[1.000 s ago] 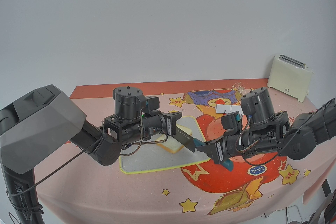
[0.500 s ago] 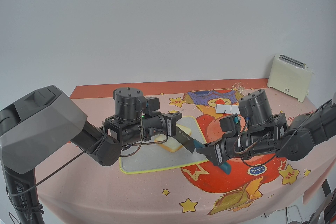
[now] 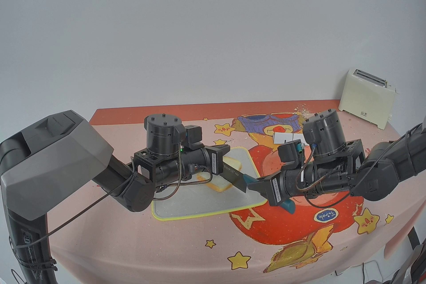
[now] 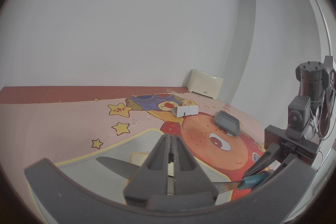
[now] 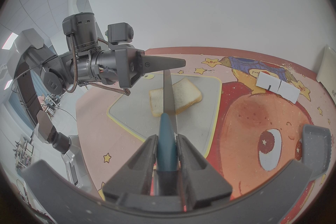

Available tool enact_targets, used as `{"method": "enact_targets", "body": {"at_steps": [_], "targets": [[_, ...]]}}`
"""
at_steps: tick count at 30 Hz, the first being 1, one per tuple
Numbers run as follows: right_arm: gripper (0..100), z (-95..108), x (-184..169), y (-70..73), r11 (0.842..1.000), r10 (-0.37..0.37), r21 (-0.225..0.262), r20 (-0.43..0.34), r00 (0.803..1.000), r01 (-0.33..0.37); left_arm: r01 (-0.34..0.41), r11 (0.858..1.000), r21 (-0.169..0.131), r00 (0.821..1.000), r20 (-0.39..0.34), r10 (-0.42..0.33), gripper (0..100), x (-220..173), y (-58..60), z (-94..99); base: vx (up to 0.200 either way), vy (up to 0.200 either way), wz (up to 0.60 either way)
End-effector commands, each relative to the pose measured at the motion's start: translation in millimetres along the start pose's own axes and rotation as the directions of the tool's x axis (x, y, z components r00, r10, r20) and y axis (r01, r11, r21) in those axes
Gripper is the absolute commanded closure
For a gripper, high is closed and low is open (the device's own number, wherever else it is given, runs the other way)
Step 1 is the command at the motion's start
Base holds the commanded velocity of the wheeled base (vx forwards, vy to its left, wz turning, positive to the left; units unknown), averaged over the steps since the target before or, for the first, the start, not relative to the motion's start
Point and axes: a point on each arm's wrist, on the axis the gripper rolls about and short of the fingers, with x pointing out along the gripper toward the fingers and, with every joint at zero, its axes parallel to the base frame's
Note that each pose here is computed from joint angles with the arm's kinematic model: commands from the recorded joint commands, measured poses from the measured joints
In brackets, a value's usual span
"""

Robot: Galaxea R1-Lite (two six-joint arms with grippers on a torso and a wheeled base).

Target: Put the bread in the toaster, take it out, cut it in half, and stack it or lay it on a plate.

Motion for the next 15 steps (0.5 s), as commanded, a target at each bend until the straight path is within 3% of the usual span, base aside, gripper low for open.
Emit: {"method": "enact_targets", "body": {"at_steps": [1, 15], "targets": [[100, 2, 0, 0.5, 1.000, 0.002, -0.002, 0.011, 1.000, -0.002, -0.002, 1.000, -0.003, 1.000, -0.008, 0.002, 100, 1, 1.2, -1.9, 0.000, 0.000, 0.00], [100, -15, 11, -4.2, 1.000, -0.018, 0.004, -0.058, 0.998, 0.018, -0.009, 1.000, -0.001, 1.000, 0.015, 0.009, 100, -2, 4.5, 5.8, 0.000, 0.000, 0.00]]}}
